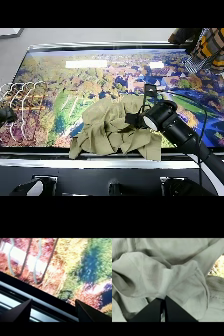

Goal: Fold the clothes and pants, and hang the long-sleeved shirts on hangers.

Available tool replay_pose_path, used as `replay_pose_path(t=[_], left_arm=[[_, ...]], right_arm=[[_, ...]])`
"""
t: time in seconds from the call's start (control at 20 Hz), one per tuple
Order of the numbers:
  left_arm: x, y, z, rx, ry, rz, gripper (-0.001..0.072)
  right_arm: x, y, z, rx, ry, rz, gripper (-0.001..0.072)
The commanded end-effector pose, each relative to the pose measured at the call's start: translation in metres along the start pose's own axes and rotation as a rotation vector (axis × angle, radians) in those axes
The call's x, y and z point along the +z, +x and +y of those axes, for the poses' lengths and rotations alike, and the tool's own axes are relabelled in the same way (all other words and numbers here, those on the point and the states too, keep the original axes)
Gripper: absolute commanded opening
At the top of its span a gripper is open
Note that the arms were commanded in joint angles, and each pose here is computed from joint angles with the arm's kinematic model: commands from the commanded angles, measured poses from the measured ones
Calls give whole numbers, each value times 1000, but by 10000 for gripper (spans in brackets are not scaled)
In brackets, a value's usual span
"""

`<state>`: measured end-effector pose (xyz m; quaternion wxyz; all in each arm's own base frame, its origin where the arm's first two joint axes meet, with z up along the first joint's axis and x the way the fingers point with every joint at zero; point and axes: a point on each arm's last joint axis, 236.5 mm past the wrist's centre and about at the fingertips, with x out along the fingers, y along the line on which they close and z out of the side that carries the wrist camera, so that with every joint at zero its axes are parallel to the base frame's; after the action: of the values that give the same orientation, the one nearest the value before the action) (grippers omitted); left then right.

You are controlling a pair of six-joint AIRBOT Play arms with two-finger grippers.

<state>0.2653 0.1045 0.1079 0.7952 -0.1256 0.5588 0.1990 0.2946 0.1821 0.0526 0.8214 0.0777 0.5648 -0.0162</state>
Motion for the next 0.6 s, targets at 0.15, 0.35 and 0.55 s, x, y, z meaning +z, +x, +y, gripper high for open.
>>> replay_pose_path(t=[0.15, 0.35, 0.55], left_arm=[[10, 66, 24, -170, 88, 5, 638], [-6, 117, 25, -219, 227, 121, 638], [-15, 145, 22, -242, 246, 195, 631]], right_arm=[[-1, 0, 1, 4, -8, 4, 40], [-2, 0, 0, 0, -20, 7, 40], [-8, -1, -8, -32, -29, 35, 41]])
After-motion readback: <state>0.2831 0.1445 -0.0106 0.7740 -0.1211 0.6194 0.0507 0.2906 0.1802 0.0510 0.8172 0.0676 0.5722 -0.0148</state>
